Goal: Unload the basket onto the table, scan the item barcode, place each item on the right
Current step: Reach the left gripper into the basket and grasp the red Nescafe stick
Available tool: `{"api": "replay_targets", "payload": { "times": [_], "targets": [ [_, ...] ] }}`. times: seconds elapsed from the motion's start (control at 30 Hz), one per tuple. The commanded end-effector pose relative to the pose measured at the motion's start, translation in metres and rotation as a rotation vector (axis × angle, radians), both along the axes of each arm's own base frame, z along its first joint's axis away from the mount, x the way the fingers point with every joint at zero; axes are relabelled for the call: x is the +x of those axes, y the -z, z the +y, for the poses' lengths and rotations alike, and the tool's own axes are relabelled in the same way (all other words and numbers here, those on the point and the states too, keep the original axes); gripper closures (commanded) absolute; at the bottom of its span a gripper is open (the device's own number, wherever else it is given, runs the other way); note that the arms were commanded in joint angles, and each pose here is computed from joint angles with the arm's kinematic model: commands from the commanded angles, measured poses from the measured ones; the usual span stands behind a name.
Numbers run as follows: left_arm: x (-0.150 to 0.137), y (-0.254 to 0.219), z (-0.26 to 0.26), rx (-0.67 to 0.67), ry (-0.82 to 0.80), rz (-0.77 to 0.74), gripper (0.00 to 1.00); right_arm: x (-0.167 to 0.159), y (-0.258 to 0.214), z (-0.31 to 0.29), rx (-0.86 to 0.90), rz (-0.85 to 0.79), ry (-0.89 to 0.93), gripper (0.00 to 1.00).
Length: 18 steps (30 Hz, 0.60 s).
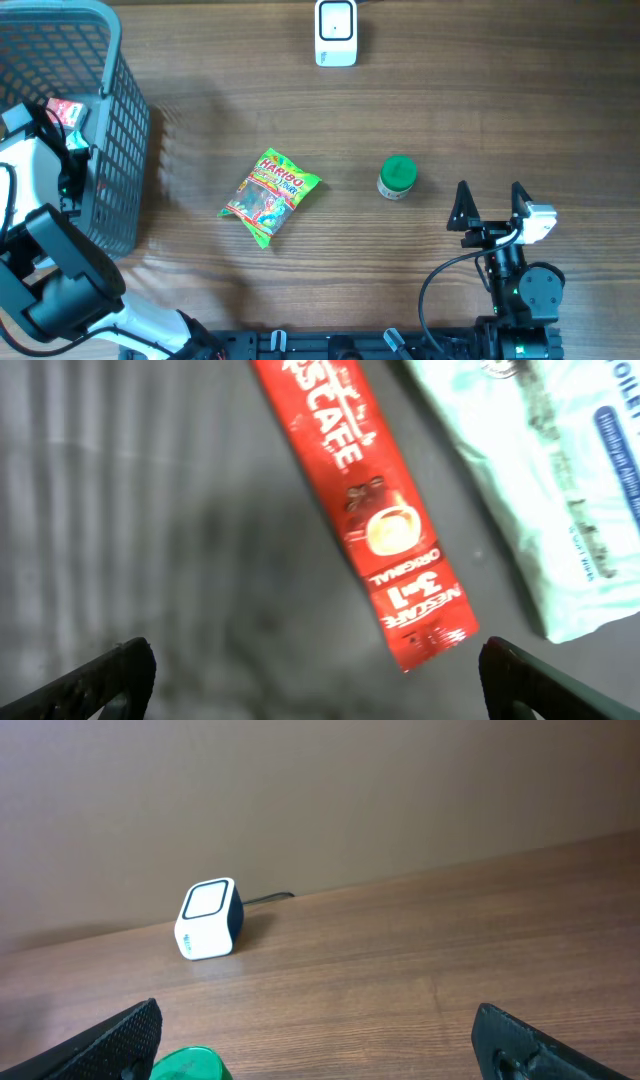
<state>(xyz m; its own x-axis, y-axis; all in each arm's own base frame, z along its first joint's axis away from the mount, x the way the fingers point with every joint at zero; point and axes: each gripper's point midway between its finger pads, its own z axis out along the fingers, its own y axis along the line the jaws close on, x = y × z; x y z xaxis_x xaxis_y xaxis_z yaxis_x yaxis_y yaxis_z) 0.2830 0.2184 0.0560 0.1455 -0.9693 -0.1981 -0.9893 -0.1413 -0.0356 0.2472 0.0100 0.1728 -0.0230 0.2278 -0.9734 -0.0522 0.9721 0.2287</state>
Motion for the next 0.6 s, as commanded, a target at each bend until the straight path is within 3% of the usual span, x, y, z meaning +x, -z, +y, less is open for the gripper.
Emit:
{"api": "replay_targets", "payload": {
  "times": [0.0, 0.43, 0.47, 0.53, 0.57],
  "targets": [
    [0.003, 0.001, 0.002, 0.008, 0.012, -0.017, 0.00, 0.000, -0.001, 0.000, 0.008, -0.006, 0.002, 0.00],
    [-0.012, 0.053, 0.005, -0.032, 0.002, 0.137, 0.06, 0.000, -0.001, 0.000, 0.008, -0.006, 0.002, 0.00],
    [-0.016, 0.053, 0.009, -0.014, 0.000, 0.154, 0.13, 0.000, -0.001, 0.000, 0.008, -0.006, 0.002, 0.00],
    [-0.022, 0.050, 0.015, 0.025, -0.003, 0.192, 0.52, 0.000, -0.001, 0.000, 0.008, -0.006, 0.002, 0.00],
    [-0.025, 0.049, 0.017, 0.038, -0.003, 0.206, 0.61, 0.000, -0.001, 0.000, 0.008, -0.007, 0.002, 0.00]
  ]
}}
